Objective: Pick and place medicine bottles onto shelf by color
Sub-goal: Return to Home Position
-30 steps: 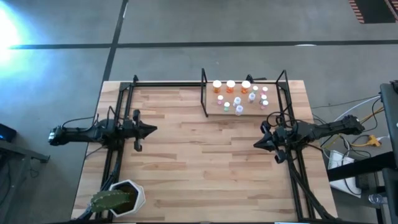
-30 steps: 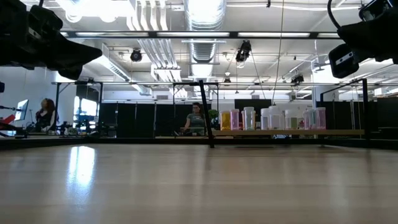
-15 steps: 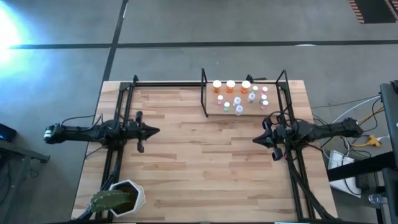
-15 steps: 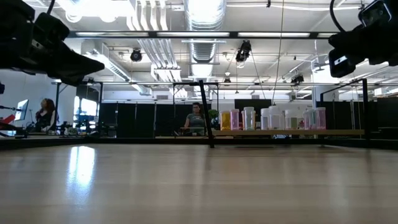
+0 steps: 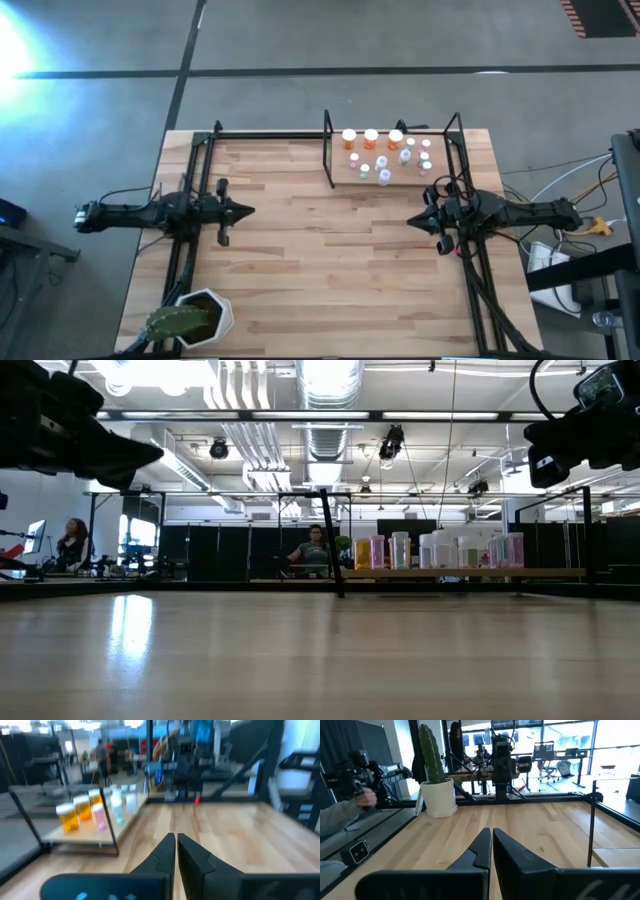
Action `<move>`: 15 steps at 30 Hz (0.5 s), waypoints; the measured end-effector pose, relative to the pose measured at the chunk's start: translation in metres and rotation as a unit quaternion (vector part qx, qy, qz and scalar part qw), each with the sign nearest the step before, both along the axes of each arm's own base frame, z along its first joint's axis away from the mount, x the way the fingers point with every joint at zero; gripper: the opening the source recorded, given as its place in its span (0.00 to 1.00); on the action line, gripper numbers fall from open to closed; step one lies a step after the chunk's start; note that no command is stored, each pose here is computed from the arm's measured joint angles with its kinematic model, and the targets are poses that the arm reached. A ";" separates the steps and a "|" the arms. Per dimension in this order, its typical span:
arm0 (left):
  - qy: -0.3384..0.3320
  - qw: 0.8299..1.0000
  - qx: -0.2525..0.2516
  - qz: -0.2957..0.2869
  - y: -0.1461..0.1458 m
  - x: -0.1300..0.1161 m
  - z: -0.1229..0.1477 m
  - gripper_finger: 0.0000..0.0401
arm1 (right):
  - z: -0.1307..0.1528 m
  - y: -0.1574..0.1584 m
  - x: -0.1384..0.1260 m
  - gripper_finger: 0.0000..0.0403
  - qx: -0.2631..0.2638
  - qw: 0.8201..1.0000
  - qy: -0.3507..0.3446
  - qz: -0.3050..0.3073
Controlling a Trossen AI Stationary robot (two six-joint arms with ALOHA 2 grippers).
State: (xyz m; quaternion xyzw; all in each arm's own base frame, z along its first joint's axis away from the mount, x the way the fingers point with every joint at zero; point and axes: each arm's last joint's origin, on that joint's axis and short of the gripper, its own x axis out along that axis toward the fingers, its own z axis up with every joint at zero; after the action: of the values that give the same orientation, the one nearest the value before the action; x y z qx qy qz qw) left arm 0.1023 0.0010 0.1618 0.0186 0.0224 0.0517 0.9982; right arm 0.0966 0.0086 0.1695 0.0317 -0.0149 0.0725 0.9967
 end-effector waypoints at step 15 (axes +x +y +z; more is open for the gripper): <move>-0.016 0.999 0.015 -0.023 -0.001 -0.003 0.003 0.01 | -0.001 0.000 0.000 0.02 -0.007 1.000 0.002 -0.001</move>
State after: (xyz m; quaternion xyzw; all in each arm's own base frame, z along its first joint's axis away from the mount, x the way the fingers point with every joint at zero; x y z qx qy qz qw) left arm 0.0997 0.0002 0.1643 0.0331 0.0057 0.0290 0.9990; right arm 0.0968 0.0085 0.1690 0.0247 -0.0123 0.0718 0.9970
